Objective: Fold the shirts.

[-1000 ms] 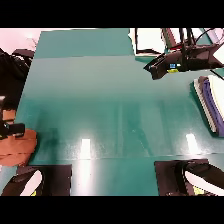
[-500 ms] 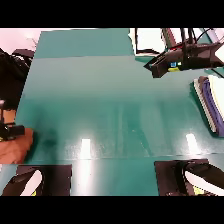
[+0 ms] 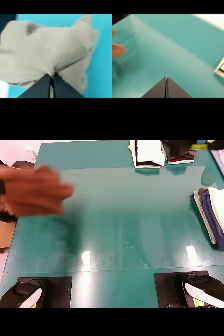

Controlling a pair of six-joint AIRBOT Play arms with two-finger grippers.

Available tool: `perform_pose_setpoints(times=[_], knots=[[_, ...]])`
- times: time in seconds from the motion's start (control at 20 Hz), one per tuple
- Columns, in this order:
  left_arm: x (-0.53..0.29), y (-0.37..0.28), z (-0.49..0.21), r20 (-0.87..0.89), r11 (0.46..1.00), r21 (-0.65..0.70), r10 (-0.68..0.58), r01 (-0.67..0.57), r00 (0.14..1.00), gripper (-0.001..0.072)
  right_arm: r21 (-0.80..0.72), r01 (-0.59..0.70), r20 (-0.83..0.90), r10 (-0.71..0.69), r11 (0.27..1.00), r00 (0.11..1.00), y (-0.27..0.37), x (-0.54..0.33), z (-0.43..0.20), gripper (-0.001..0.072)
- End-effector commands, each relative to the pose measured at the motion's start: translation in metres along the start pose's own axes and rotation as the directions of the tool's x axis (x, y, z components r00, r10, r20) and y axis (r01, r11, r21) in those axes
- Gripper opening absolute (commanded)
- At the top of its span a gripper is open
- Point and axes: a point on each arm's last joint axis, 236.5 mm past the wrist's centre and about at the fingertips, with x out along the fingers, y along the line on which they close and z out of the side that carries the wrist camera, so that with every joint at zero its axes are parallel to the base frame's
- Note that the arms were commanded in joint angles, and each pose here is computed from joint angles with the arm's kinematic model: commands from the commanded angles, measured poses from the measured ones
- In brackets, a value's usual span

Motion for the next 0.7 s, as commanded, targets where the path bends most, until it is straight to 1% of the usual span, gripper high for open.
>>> perform_pose_setpoints(times=[0.0,0.15,0.3,0.4,0.45,0.55,0.6,0.65], knots=[[-0.047,-0.080,0.068,0.225,0.967,0.072,-0.253,0.242,0.941,0.0018,0.012,0.127,0.072,-0.127,0.992,0.989,-0.029,-0.031,0.032,0.0017],[-0.026,-0.155,0.065,0.178,0.915,0.171,-0.393,0.365,0.902,0.0019,0.093,0.204,0.091,-0.213,0.974,0.973,-0.060,-0.053,0.039,0.0017],[0.017,-0.245,0.021,-0.007,0.840,0.227,-0.505,0.494,0.863,0.0021,0.141,0.265,0.063,-0.276,0.954,0.959,-0.088,-0.064,0.030,0.0017],[0.043,-0.307,-0.020,-0.142,0.772,0.221,-0.578,0.595,0.803,0.0022,0.154,0.285,0.020,-0.292,0.946,0.956,-0.098,-0.065,0.017,0.0017],[0.053,-0.338,-0.042,-0.202,0.727,0.228,-0.616,0.648,0.762,0.0022,0.162,0.293,-0.002,-0.296,0.942,0.955,-0.102,-0.063,0.009,0.0017],[0.068,-0.384,-0.075,-0.279,0.651,0.213,-0.674,0.728,0.684,0.0027,0.176,0.302,-0.052,-0.298,0.937,0.953,-0.109,-0.059,-0.007,0.0017],[0.073,-0.400,-0.086,-0.301,0.625,0.182,-0.699,0.759,0.648,0.0214,0.185,0.307,-0.077,-0.297,0.934,0.952,-0.112,-0.056,-0.016,0.0018],[0.082,-0.407,-0.091,-0.305,0.625,0.152,-0.708,0.766,0.637,0.0515,0.194,0.310,-0.105,-0.295,0.931,0.950,-0.115,-0.053,-0.027,0.0018]])
